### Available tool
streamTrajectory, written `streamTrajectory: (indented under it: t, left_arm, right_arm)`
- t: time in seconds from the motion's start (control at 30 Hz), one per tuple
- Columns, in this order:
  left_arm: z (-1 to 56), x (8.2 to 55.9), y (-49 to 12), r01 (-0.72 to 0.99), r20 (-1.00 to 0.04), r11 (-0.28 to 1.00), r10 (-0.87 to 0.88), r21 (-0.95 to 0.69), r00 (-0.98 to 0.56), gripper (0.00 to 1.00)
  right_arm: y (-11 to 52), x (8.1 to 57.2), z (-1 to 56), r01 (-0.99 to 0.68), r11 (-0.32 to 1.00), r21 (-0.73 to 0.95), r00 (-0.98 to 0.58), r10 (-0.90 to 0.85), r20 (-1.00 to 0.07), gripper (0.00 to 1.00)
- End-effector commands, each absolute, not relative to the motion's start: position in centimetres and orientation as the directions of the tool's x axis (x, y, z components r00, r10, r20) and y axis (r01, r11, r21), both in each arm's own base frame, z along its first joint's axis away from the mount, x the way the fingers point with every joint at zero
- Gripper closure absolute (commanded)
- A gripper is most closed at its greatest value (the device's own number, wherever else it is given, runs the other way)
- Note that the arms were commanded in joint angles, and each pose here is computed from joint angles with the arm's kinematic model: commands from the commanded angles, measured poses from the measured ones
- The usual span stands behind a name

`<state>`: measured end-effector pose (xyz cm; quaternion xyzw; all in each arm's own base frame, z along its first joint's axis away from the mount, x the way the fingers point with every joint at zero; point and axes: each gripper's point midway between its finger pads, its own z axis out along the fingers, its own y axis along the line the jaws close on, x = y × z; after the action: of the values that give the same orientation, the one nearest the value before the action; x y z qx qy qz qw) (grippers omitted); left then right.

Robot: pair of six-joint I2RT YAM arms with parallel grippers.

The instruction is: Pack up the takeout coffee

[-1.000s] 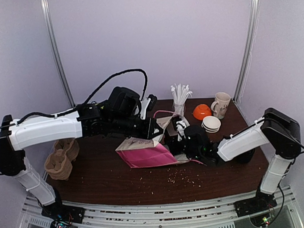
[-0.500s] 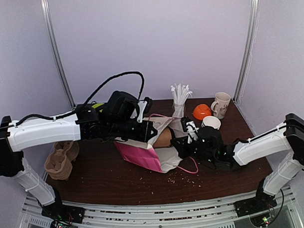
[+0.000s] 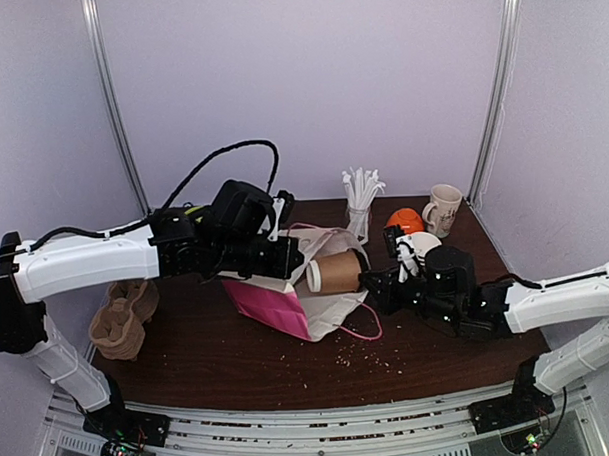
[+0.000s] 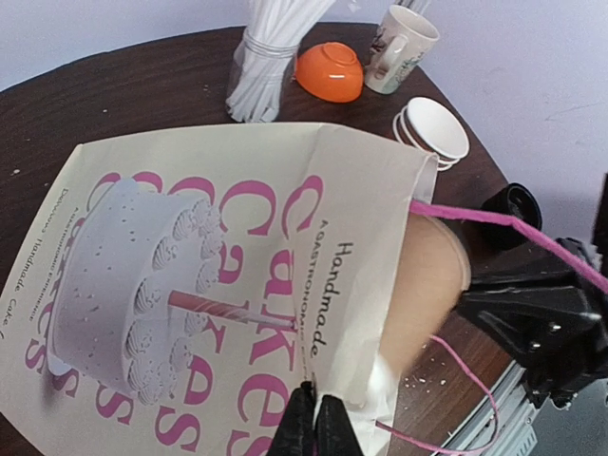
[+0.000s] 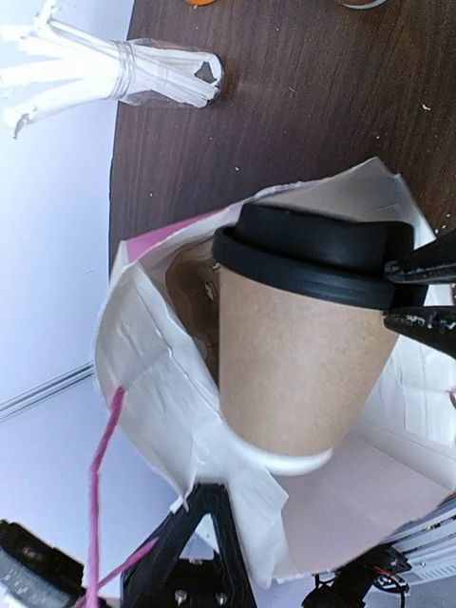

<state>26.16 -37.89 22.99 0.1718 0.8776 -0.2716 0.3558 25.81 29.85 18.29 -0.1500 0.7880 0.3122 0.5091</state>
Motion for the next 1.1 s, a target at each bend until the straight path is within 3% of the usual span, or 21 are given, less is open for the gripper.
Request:
streamTrajectory:
  t: [0.0, 0.27, 0.6, 0.77, 1.07]
  left_arm:
    - [23.6, 27.2, -35.5, 0.428, -0.726, 0.842, 0.067, -0.327, -0.685, 1.0]
    - [24.1, 28.0, -34.3, 0.407, -0.744, 0.862, 0.053, -0.303, -0.666, 1.0]
    - [28.4, 29.3, -30.0, 0.348, -0.804, 0.892, -0.027, -0.288, -0.594, 1.0]
    - [32.3, 29.4, -29.6, 0.377, -0.788, 0.82, -0.138, -0.431, -0.6, 1.0]
    - [34.0, 27.5, -31.4, 0.371, -0.606, 0.589, -0.267, -0.718, -0.749, 1.0]
  right_arm:
    - [27.7, 24.9, 20.9, -0.545, 0.779, 0.31, -0.398, 0.084, -0.913, 1.0]
    - [24.4, 24.3, 24.5, -0.503, 0.825, 0.259, -0.344, 0.084, -0.935, 1.0]
    - [17.9, 25.4, 24.9, -0.281, 0.957, -0.066, -0.33, -0.161, -0.93, 1.0]
    - [17.5, 26.0, 25.2, -0.255, 0.952, -0.167, -0.356, -0.253, -0.9, 1.0]
    - [18.6, 26.0, 25.1, -0.319, 0.921, -0.225, -0.381, -0.342, -0.859, 1.0]
